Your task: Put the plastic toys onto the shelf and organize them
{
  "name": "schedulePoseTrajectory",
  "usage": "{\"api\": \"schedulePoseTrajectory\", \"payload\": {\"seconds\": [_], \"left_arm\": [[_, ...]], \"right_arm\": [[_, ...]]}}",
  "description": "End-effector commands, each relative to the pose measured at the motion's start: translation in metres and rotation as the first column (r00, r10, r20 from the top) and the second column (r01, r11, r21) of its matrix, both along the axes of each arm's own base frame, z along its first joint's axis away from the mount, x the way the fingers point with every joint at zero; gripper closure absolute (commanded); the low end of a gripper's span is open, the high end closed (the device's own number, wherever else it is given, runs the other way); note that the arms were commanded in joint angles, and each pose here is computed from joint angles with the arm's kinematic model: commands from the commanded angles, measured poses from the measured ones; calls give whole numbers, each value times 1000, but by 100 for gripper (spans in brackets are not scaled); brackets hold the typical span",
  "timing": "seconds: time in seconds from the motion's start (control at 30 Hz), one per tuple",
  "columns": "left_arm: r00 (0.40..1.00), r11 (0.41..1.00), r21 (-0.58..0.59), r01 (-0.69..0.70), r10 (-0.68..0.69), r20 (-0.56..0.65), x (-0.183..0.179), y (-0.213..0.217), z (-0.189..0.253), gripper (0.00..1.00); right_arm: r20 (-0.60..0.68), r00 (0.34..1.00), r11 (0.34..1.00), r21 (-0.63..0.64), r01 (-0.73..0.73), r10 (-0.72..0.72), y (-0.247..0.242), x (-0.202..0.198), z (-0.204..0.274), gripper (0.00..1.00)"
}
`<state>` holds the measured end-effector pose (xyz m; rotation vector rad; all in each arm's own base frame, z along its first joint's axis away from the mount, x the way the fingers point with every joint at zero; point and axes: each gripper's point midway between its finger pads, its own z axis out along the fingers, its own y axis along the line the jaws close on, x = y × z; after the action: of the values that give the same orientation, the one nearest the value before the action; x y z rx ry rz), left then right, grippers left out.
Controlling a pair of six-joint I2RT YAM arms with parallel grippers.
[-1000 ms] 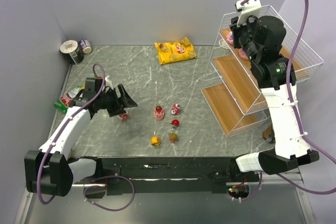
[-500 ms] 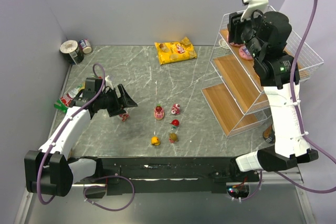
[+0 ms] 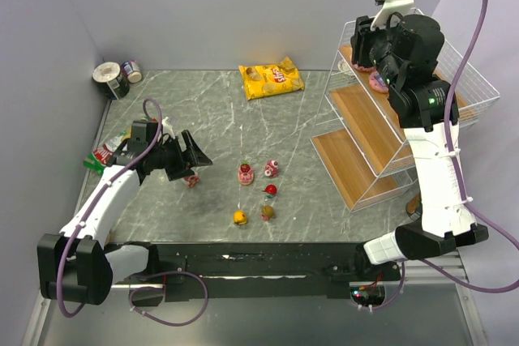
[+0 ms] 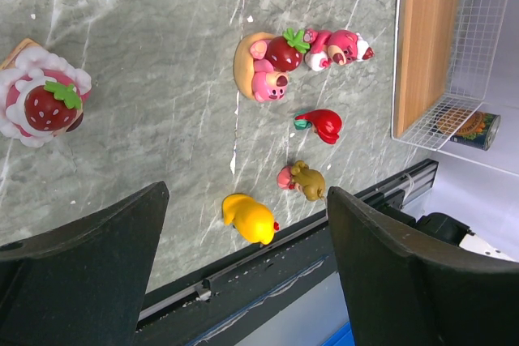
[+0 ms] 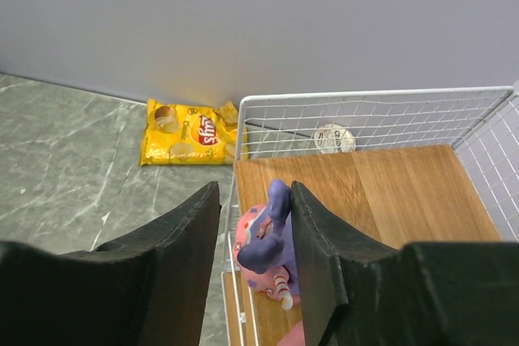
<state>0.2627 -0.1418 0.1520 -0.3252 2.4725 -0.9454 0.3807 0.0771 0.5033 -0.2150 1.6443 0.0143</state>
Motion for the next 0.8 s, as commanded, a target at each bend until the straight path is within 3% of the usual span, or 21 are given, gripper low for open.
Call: {"api": "schedulePoseTrajectory", "payload": {"seconds": [0.0,0.1,0.13,0.23,0.77], "left_arm": [[999,1000,-9,16,-16,36,0,-1,6,15],[999,1000,-9,18,-18,37,0,-1,7,15],[999,1000,-9,18,-18,37,0,-1,7,15],[999,1000,-8,17,-17,37,-1,-1,6,15],[999,1000,-7,15,-15,37,-1,-1,6,14]], "right_arm": [[11,999,999,27,37,-38,-8,-3,6,56],[-2,999,999,12,49,-49,-9,-1,0,69],[0,999,999,8,52,-52,-10,0,0,80],[15,998,998,-13,56,-56,-12,2,-1,90],[112,988,988,-102,115,-104,-26,7,20,94]]}}
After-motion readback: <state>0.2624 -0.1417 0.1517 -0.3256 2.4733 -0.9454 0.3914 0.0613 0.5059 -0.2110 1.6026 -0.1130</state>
